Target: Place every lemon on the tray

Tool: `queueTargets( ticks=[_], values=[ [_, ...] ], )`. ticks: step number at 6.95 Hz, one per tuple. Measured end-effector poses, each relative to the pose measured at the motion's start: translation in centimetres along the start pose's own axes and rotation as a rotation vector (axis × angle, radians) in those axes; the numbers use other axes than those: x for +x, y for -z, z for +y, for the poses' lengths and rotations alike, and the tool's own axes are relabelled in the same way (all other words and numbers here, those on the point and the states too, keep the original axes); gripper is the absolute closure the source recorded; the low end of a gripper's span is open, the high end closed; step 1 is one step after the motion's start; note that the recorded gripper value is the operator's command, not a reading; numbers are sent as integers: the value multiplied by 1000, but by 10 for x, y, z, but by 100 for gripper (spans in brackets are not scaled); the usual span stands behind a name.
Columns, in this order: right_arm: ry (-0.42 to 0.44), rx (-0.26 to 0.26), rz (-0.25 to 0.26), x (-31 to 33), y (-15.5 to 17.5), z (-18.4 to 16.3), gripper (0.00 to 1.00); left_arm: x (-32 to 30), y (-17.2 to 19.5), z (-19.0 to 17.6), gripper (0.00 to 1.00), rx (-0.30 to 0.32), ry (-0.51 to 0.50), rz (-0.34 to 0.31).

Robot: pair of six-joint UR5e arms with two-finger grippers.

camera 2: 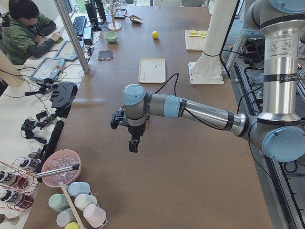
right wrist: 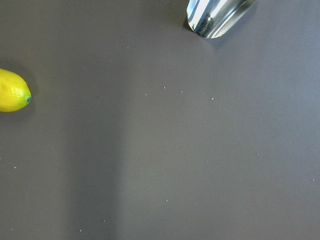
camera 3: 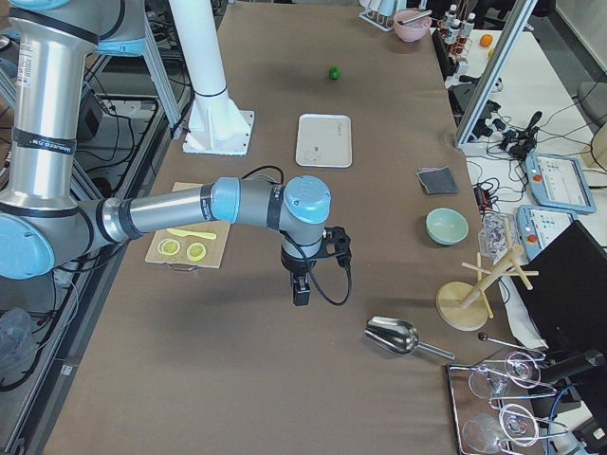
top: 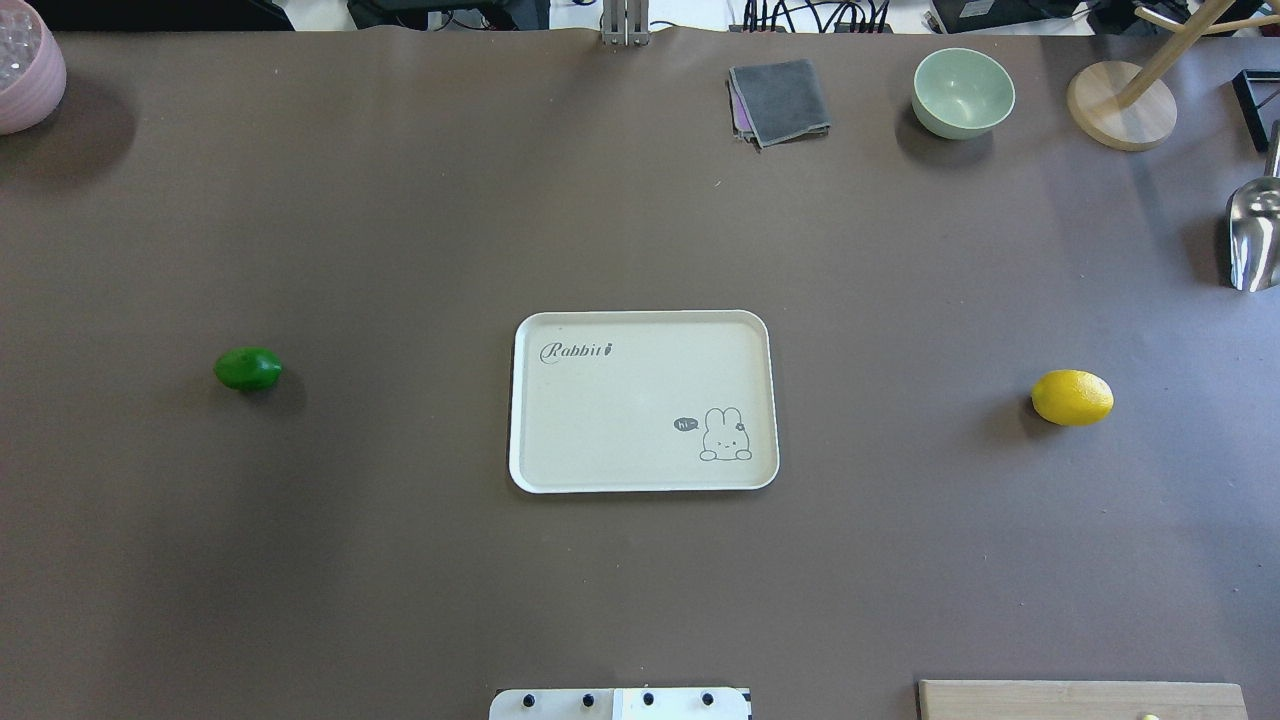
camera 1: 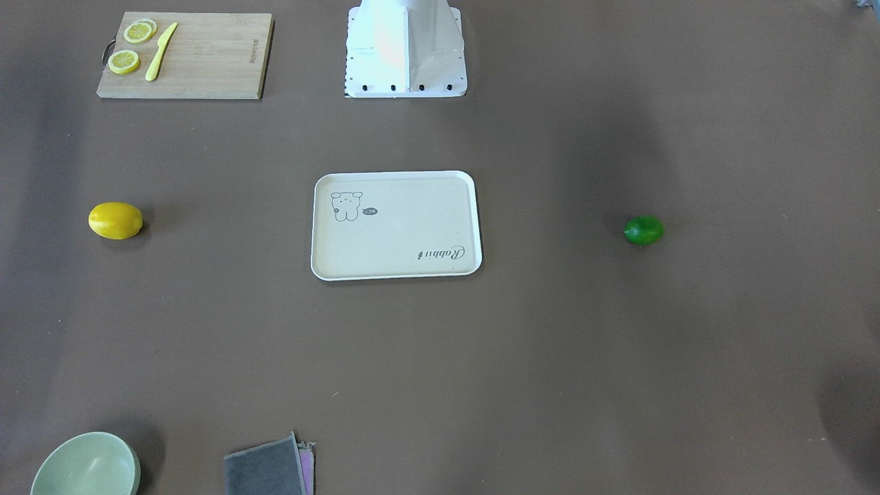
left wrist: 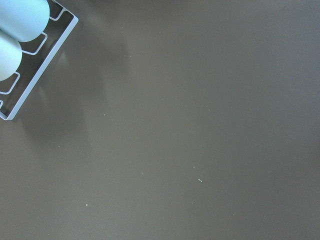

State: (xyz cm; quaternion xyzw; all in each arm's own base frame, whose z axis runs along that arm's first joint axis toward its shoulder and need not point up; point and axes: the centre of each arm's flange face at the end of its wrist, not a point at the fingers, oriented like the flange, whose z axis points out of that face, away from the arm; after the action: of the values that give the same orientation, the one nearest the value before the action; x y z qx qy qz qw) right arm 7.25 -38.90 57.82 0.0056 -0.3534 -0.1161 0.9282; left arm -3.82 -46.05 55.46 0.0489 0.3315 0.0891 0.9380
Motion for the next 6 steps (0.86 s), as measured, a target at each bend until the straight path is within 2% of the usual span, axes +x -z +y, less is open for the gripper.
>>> queueTargets(
  ticks=[4, 6],
  values=[
    [13, 24, -1, -7, 9, -6, 0, 4, 7, 0, 2, 14, -8, -2],
    [45, 72, 20, -20, 31, -20, 0, 11, 16, -6, 2, 39, -27, -3]
  ],
)
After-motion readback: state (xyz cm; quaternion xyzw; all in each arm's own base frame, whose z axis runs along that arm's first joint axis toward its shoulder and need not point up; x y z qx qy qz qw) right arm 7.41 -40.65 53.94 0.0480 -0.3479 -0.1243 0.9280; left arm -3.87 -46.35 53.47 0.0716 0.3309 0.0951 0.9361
